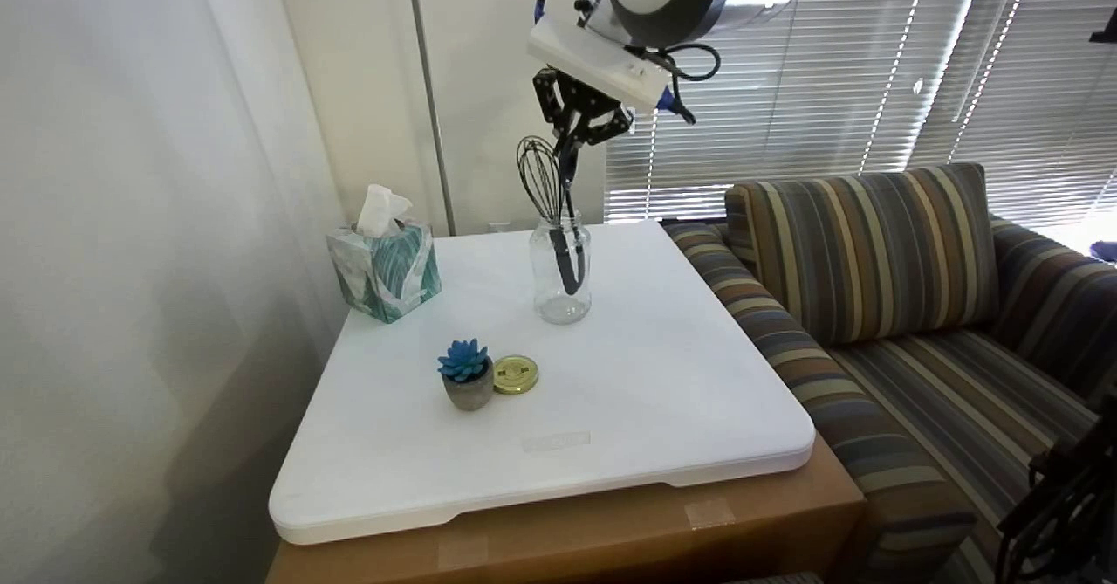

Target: Take the black ladle out of the glass jar

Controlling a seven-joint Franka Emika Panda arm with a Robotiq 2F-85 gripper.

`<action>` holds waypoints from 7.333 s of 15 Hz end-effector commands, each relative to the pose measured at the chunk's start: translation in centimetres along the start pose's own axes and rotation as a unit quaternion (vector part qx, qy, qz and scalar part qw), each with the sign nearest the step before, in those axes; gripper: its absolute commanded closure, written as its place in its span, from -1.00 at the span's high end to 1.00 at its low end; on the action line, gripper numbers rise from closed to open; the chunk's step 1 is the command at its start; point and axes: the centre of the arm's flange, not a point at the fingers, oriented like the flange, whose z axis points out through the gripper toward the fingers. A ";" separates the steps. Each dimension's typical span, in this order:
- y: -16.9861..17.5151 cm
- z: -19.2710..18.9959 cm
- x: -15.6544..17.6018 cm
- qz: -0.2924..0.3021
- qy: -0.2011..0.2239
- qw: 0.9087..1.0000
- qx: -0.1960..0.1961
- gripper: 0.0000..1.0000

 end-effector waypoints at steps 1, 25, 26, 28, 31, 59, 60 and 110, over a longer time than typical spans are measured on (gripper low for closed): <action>-0.4 -1.4 0.3 0.012 0.017 1.000 0.010 -0.96; -5.1 -9.1 0.8 0.006 0.094 0.994 0.049 -0.96; -5.3 -9.3 0.8 0.003 0.098 0.994 0.050 -0.96; -5.7 -9.9 0.9 -0.003 0.106 0.993 0.053 -0.96; -6.2 -11.2 0.9 -0.011 0.115 0.991 0.063 -0.96; -0.1 -8.0 -7.1 -0.193 0.009 0.971 -0.139 -0.96; 0.1 -7.2 -7.5 -0.207 -0.005 0.968 -0.143 -0.96; 1.0 14.7 -17.3 -0.512 0.008 0.726 -0.458 -0.96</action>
